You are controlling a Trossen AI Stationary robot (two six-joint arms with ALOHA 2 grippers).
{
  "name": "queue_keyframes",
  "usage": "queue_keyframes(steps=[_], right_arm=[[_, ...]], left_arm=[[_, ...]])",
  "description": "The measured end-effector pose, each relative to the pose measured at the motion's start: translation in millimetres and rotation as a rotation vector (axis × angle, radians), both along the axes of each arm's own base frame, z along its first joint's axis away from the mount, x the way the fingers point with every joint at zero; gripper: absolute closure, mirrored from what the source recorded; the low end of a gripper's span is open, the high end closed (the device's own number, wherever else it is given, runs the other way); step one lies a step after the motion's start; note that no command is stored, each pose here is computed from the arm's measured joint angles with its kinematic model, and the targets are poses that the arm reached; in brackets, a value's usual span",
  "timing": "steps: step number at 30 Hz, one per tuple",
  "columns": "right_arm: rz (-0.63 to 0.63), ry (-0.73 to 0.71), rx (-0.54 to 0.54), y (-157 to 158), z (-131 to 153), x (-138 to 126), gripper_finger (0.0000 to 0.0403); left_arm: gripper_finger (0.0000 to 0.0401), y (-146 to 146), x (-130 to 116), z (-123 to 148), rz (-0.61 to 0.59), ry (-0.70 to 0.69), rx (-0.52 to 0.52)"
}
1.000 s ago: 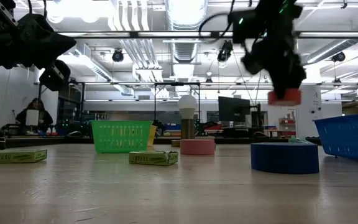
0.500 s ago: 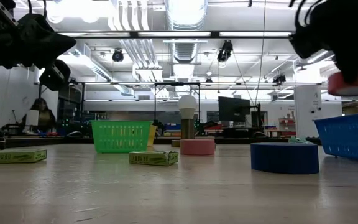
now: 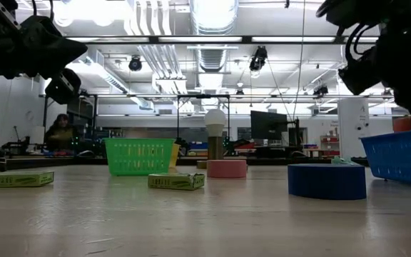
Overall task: Pick and place Stapler, Stapler remover, tape
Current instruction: Put the orange tape into the blue bin, then put the blue tape into the blue bin
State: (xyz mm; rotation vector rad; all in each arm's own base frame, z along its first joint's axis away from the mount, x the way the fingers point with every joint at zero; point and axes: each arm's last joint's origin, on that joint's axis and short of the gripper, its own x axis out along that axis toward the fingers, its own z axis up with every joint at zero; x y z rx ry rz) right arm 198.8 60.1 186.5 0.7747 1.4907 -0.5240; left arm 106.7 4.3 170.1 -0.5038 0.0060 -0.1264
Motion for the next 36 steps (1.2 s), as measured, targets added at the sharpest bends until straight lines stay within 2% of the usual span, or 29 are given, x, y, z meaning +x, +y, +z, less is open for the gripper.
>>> queue_keyframes(steps=[7,21,30,36], right_arm=[[0.009,0.048,-0.024,0.1,-10.6,5.0,0.0109],[0.029,0.071,-0.005,0.4,-10.7,5.0,0.0041],[0.09,-0.089,0.011,6.0,27.2,27.0,0.0039],[0.163,-0.201,-0.004,13.6,48.2,57.6,0.0039]], left_arm=[[0.0378,0.0,0.0,-0.1,0.0,0.002,0.0],[0.0378,0.0,0.0,0.1,0.0,-0.001,0.0],[0.0378,0.0,0.0,0.1,0.0,-0.001,0.0],[0.0378,0.0,0.0,0.0,0.0,0.0,0.0]])
